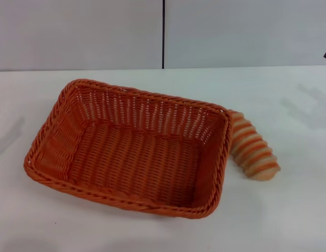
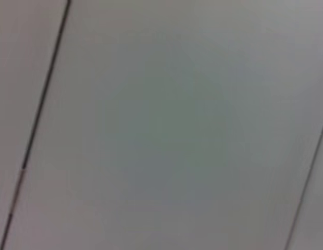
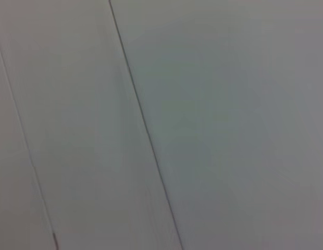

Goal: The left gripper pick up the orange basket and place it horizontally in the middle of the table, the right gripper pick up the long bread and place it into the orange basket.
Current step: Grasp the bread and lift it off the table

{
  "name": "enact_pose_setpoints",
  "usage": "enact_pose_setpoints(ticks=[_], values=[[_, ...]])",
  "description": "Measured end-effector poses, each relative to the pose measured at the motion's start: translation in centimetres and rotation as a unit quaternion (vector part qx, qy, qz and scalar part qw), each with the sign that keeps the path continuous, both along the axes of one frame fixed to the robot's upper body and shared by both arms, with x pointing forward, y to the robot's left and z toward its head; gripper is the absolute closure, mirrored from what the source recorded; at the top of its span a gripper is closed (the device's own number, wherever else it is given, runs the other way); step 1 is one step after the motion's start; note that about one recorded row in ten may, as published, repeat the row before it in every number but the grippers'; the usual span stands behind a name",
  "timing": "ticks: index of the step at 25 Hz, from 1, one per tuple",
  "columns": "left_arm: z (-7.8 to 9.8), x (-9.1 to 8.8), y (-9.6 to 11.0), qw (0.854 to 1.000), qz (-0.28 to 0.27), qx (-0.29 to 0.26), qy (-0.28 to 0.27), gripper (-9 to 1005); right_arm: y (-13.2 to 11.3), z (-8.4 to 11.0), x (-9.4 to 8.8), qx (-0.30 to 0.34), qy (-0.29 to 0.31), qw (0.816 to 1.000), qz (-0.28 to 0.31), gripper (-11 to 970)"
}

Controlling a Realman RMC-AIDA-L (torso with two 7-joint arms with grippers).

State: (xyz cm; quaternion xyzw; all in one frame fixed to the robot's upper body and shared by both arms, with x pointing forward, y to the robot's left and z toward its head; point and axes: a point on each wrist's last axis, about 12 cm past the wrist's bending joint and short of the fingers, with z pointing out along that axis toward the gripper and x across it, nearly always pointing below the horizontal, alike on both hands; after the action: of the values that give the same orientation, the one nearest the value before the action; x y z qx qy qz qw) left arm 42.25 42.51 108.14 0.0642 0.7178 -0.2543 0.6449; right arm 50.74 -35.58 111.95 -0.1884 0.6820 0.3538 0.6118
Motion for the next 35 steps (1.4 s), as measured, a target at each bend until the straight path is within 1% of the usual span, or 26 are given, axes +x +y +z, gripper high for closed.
enact_pose_setpoints(ticks=[4,5,6,7,8,9,10,12,13,14,15,16,17,18,19,20,21,22,23,24,25,26,29,30,31,35], values=[[-0.9,-0.9,-0.2,1.000,0.015,-0.002,-0.017,194,0.3,0.4,0.7,-0.016,0.028,0.999,0.017,223],[-1.3,-1.5,-0.3,0.999,0.024,0.003,-0.029,194,0.5,0.8,1.1,-0.034,0.056,0.997,0.028,223],[-1.3,-1.5,-0.3,0.999,0.024,0.003,-0.029,194,0.5,0.8,1.1,-0.034,0.056,0.997,0.028,222],[-1.4,-1.6,-0.3,0.999,0.026,0.005,-0.034,194,0.5,1.0,1.3,-0.043,0.073,0.996,0.032,222],[-1.8,-1.9,-0.6,0.999,0.030,0.005,-0.038,194,0.5,1.5,1.6,-0.056,0.104,0.992,0.036,222],[-1.8,-1.9,-0.6,0.999,0.030,0.005,-0.038,194,0.5,1.5,1.6,-0.056,0.104,0.992,0.036,222],[-2.1,-1.9,-0.9,0.999,0.029,0.003,-0.041,194,0.2,2.1,1.8,-0.065,0.133,0.988,0.031,223],[-2.2,-1.9,-1.0,0.999,0.029,0.005,-0.042,195,0.1,2.4,1.8,-0.067,0.143,0.987,0.028,223],[-2.6,-1.9,-1.5,0.998,0.028,0.016,-0.051,195,-0.1,3.0,1.9,-0.069,0.162,0.984,0.022,223],[-2.6,-1.9,-1.5,0.998,0.028,0.016,-0.051,195,-0.1,3.0,1.9,-0.069,0.162,0.984,0.022,224],[-3.1,-1.9,-2.1,0.998,0.026,0.024,-0.058,195,-0.4,3.9,1.9,-0.075,0.185,0.980,0.020,224],[-3.1,-1.9,-2.1,0.998,0.026,0.024,-0.058,195,-0.4,3.9,1.9,-0.075,0.185,0.980,0.020,224],[-3.4,-1.8,-2.5,0.998,0.026,0.025,-0.060,195,-0.5,4.3,1.9,-0.079,0.201,0.976,0.019,224],[-3.7,-1.6,-2.7,0.998,0.028,0.025,-0.058,195,-0.5,5.0,2.1,-0.083,0.243,0.966,0.021,225],[-3.7,-1.6,-2.7,0.998,0.028,0.025,-0.058,195,-0.5,5.0,2.1,-0.083,0.243,0.966,0.021,225],[-3.8,-1.3,-2.9,0.998,0.028,0.025,-0.056,195,-0.3,5.4,2.5,-0.088,0.285,0.954,0.026,225],[-3.8,-1.0,-3.0,0.998,0.027,0.026,-0.057,195,-0.3,5.4,2.5,-0.088,0.285,0.954,0.026,226],[-3.8,-0.8,-3.1,0.998,0.025,0.026,-0.058,195,0.0,5.4,2.7,-0.092,0.307,0.947,0.031,226],[-3.7,-0.4,-3.2,0.998,0.022,0.027,-0.060,195,0.5,5.3,3.2,-0.099,0.358,0.928,0.028,226],[-3.7,-0.4,-3.2,0.998,0.022,0.027,-0.060,195,0.5,5.3,3.2,-0.099,0.358,0.928,0.028,226],[-3.7,-0.1,-3.3,0.998,0.022,0.027,-0.059,195,0.8,4.9,3.7,-0.111,0.404,0.908,0.016,227],[-3.7,-0.1,-3.3,0.998,0.022,0.027,-0.059,195,0.8,4.9,3.7,-0.111,0.404,0.908,0.016,227],[-3.7,0.1,-3.3,0.998,0.024,0.029,-0.057,195,1.7,3.8,4.5,-0.133,0.452,0.882,0.011,228],[-3.8,0.2,-3.3,0.998,0.026,0.029,-0.057,195,2.3,3.1,4.9,-0.143,0.471,0.870,0.010,228],[-3.8,0.2,-3.3,0.998,0.026,0.029,-0.057,195,2.3,3.1,4.9,-0.143,0.471,0.870,0.010,228],[-3.9,0.3,-3.4,0.998,0.027,0.028,-0.053,196,3.8,1.7,5.4,-0.145,0.490,0.859,0.031,230]])
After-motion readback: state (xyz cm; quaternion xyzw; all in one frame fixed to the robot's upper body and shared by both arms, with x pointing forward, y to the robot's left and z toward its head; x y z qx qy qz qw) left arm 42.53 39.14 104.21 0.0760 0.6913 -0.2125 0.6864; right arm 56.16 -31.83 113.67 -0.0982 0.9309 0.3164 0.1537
